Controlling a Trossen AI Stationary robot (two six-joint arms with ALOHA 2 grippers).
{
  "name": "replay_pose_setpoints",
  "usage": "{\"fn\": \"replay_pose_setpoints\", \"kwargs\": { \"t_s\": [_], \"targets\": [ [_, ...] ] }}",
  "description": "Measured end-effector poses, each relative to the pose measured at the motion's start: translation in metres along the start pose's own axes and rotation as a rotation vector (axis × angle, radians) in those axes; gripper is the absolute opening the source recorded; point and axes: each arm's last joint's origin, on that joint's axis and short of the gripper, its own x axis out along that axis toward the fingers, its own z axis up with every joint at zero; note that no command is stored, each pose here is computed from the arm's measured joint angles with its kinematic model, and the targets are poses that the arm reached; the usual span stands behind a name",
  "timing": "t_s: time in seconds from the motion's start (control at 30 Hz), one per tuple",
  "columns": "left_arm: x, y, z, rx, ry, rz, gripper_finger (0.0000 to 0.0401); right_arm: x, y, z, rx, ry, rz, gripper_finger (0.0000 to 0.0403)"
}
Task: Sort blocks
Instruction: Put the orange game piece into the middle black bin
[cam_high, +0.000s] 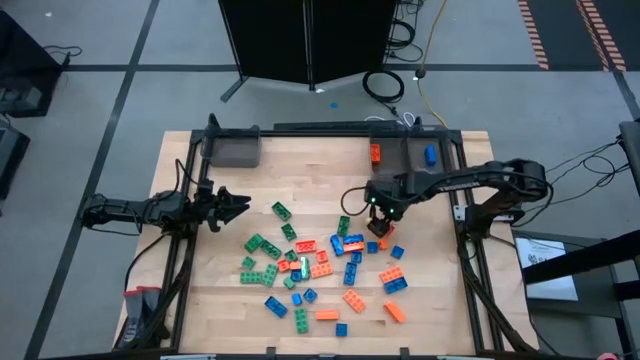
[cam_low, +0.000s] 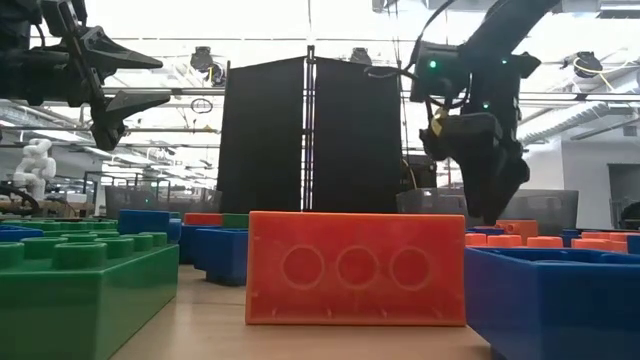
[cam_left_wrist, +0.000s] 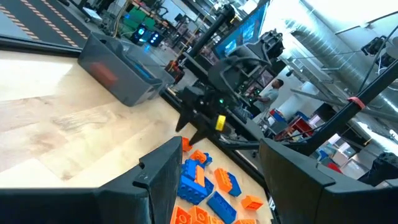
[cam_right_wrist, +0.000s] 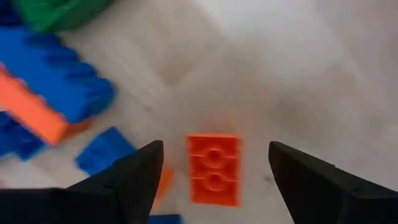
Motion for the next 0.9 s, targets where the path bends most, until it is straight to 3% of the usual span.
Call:
{"fn": "replay_pose_setpoints", "kwargs": {
  "t_s": [0.23,0.5,0.6,0.77,0.9],
  "targets": [
    [0.000,0.000,0.000,0.000,0.000,0.000,0.0215,0.007,0.003,-0.007,-0.015,-0.041,-0.056,0.0286],
    [0.000,0.000,0.000,0.000,0.001,-0.001,0.0215,0.019,-0.008,-0.021,-0.006,0.013,-0.100,0.0280],
    [0.000,0.000,0.000,0.000,0.001,-0.001,0.0215,0.021,-0.010,-0.023,-0.001,0.013,-0.121,0.0243],
    [0.000,0.000,0.000,0.000,0.000,0.000,0.0215,0.021,-0.009,-0.022,-0.025,-0.008,-0.114,0.0112],
    [0.000,0.000,0.000,0.000,-0.005,0.006,0.0215,0.016,-0.003,-0.015,-0.012,-0.031,-0.095,0.0116]
  ]
}}
